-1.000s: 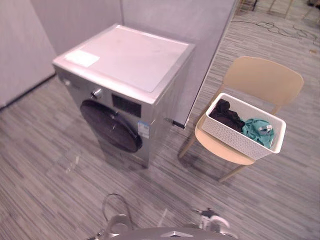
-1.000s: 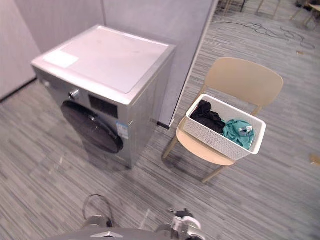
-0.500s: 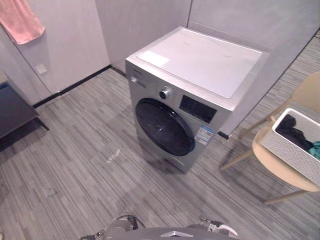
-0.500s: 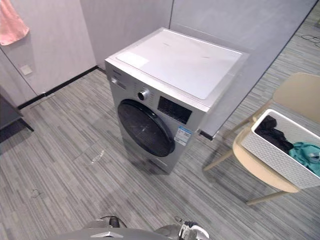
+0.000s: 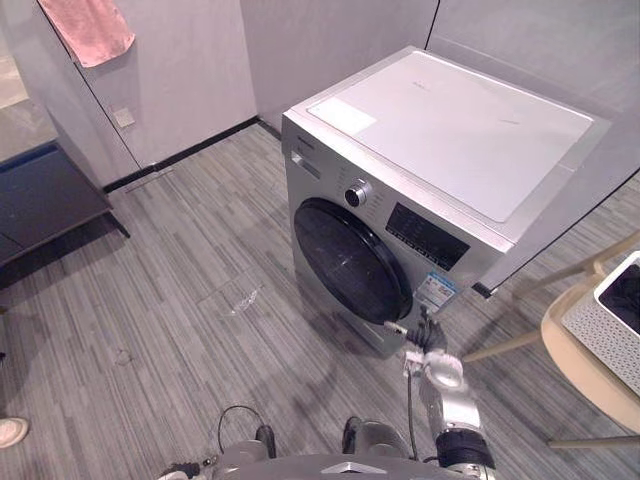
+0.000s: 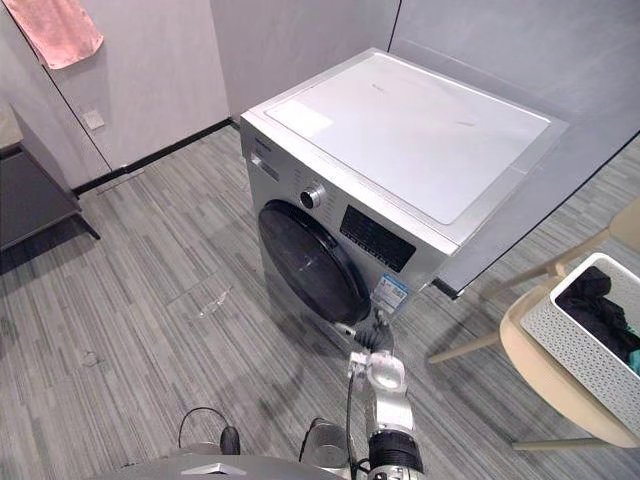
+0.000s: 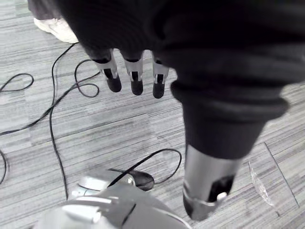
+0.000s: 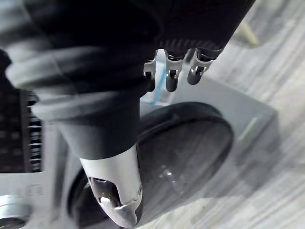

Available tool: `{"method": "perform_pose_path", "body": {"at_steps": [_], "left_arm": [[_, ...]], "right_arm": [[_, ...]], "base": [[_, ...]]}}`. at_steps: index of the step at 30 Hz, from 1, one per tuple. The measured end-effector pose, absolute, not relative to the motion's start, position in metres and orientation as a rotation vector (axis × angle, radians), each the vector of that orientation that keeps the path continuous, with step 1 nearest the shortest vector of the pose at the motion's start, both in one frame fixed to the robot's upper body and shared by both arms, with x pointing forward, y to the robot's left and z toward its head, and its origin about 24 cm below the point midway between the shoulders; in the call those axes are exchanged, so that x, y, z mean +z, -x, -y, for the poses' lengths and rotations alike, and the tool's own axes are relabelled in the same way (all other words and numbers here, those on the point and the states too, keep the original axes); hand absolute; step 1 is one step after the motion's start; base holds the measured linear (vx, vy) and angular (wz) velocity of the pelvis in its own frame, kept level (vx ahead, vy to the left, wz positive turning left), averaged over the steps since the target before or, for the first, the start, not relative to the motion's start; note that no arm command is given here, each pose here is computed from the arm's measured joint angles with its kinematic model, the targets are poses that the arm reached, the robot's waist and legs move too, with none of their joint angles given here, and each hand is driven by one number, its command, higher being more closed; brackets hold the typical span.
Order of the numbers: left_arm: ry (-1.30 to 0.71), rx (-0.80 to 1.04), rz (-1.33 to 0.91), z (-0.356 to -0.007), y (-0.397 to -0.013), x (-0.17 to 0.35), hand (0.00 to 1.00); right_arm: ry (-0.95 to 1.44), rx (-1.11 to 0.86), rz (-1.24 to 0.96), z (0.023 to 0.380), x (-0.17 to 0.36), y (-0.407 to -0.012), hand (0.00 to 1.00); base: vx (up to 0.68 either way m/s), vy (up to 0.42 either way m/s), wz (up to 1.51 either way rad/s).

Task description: Pick up the laundry basket with both hands and put the clothes into the washing machine.

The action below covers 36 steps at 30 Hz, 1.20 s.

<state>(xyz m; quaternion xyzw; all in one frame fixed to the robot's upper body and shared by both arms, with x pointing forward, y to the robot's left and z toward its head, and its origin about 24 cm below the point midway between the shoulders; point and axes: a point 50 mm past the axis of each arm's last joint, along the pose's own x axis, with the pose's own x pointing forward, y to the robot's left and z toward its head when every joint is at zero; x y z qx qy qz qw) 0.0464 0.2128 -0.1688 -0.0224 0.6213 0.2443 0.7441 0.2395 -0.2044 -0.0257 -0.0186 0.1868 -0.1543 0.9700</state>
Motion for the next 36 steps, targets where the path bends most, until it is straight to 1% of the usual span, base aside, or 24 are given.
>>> {"method": "perform_pose_path", "body": {"at_steps": [6,9,13,19,23,25,29,32,36], "left_arm": [[0.048,0.530,-1.379,-0.214,-0.044,-0.169,0.00],[0.036,0.524,-1.384,-0.214,-0.045,-0.169,0.00],[0.013,0.512,-1.385,-0.217,-0.046,-0.168,0.00],[-0.010,0.473,-1.346,-0.214,-0.057,-0.166,0.00],[-0.016,0.443,-1.319,-0.209,-0.068,-0.165,0.00],[-0.020,0.422,-1.267,-0.205,-0.080,-0.162,0.00],[0.000,0.417,-1.224,-0.201,-0.091,-0.159,0.00],[0.041,0.414,-1.199,-0.196,-0.096,-0.158,0.00],[0.041,0.390,-1.173,-0.191,-0.103,-0.156,0.00]], "right_arm": [[0.121,-0.243,-0.222,0.193,0.006,-0.248,0.00],[0.148,-0.227,-0.220,0.190,0.006,-0.248,0.00],[0.173,-0.226,-0.208,0.195,0.010,-0.251,0.00],[0.224,-0.240,-0.116,0.212,0.038,-0.276,0.00],[0.203,-0.287,-0.146,0.230,0.039,-0.291,0.00],[0.173,-0.328,-0.147,0.242,0.049,-0.306,0.00],[0.123,-0.360,-0.147,0.244,0.064,-0.332,0.00],[0.106,-0.369,-0.133,0.243,0.074,-0.342,0.00],[0.097,-0.366,-0.141,0.240,0.078,-0.351,0.00]], "base": [[0.00,0.000,-0.03],[0.01,0.058,0.02],[0.02,0.046,0.01],[0.00,0.006,0.00],[0.00,0.004,0.16],[-0.05,0.012,0.10],[-0.04,0.009,-0.07],[-0.04,0.019,-0.06],[-0.01,0.012,0.04]]}}
